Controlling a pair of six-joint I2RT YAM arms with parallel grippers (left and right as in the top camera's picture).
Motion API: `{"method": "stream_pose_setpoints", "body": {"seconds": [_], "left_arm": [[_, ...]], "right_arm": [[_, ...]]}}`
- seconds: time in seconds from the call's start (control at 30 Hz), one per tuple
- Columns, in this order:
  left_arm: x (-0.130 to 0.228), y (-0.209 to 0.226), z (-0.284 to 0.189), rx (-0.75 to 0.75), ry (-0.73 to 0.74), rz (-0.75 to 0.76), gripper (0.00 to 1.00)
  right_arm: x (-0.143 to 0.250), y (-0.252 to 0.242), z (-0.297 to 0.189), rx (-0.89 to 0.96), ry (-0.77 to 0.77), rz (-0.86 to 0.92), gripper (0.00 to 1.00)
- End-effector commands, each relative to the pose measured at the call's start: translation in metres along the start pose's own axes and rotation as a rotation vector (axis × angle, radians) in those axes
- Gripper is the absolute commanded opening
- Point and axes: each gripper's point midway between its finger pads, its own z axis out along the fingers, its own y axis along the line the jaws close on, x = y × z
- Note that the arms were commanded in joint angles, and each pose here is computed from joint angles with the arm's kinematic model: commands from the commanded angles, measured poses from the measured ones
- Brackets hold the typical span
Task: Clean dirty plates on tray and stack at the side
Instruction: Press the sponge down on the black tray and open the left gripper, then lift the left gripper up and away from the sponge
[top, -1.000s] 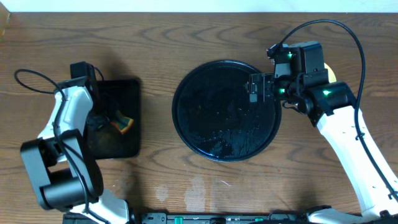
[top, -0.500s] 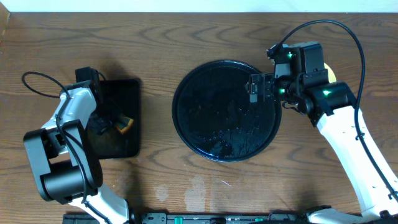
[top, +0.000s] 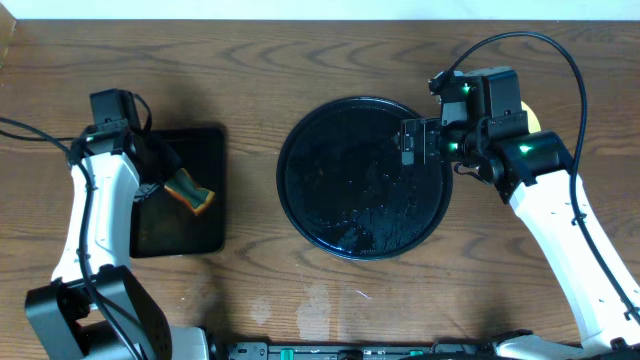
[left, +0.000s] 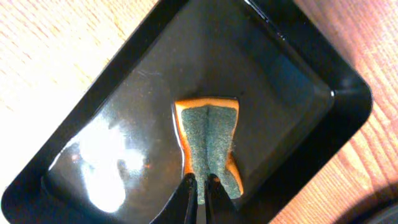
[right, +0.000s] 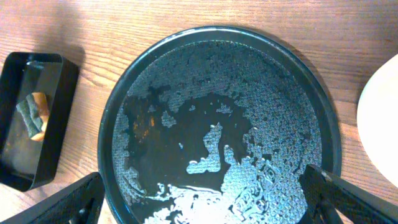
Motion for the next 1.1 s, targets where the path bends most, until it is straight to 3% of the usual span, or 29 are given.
{"method": "stream_pose_setpoints", "body": {"seconds": [0.0,0.33,0.53,0.73,0.97,1.03,1.07], "left_arm": [[0.006,0.004,0.020,-0.037,0.047,0.011,0.08],[0.032,0.016,0.089,-0.129,0.205,0.020,0.08],[0.031,0.017,0.091,-0.133,0.210,0.019,0.08],[0.007,0.004,0.035,-0.091,0.139,0.016,0.07],[-0.017,-0.007,-0.069,0.051,-0.100,0.006,0.08],[-0.018,-0.006,-0.093,0.085,-0.158,0.004,0.17],[-0.017,-0.005,-0.107,0.104,-0.190,0.003,0.30]], "right_arm": [[-0.004,0.003,0.000,0.002,-0.009,-0.024,0.99],[-0.003,0.002,0.000,0.003,-0.005,-0.034,0.99],[-0.003,0.002,0.000,0.004,-0.006,-0.038,0.99],[-0.003,0.002,0.000,0.004,-0.008,-0.038,0.99],[-0.005,0.003,0.000,0.002,-0.013,-0.039,0.99],[-0.005,0.003,-0.001,0.002,-0.014,-0.039,0.99],[-0.005,0.003,-0.001,0.002,-0.014,-0.039,0.99]]}}
